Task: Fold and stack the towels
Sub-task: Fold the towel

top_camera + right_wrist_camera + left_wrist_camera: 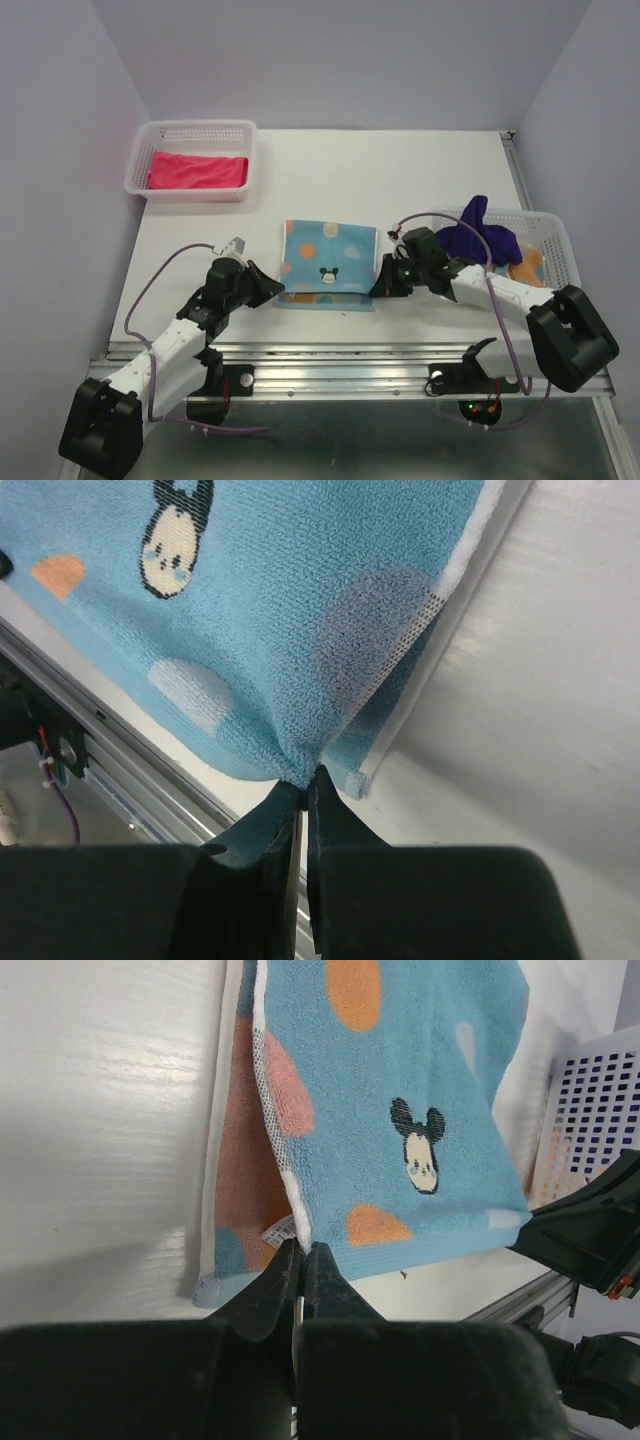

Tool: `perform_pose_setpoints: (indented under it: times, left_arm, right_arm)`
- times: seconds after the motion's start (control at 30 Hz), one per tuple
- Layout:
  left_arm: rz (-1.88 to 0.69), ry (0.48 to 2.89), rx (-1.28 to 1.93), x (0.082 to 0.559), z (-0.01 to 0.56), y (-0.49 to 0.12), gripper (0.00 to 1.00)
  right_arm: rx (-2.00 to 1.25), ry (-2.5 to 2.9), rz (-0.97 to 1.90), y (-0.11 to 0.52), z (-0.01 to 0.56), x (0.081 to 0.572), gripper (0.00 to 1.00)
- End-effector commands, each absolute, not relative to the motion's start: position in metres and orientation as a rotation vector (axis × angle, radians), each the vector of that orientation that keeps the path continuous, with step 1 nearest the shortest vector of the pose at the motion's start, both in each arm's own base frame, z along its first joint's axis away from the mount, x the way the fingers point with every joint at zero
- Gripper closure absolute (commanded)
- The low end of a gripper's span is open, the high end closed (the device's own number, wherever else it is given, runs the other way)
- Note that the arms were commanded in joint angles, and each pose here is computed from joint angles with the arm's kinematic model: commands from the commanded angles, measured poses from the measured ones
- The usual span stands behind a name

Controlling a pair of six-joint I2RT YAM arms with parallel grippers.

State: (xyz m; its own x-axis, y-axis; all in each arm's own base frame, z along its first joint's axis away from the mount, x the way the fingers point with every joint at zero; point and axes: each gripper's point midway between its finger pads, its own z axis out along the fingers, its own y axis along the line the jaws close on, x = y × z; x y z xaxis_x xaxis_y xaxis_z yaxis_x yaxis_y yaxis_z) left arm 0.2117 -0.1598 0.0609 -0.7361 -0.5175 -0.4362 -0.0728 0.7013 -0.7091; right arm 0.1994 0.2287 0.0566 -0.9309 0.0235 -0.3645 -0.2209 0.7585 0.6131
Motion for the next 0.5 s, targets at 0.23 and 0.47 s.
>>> perform_pose_setpoints:
  times: [0.23,0.47]
  left_arm:
    - [-0.903,2.31,-0.502,0.207,0.055,-0.159,0.86]
    - [-0.818,2.288,-0.545,0.209,0.07,-0.146,0.23]
  right_arm:
    - [-0.163,2.717,0.904,0.221,0.031,0.18,0.68]
    - [-0.195,2.636,0.903,0.217,0.056,0.182,0.2]
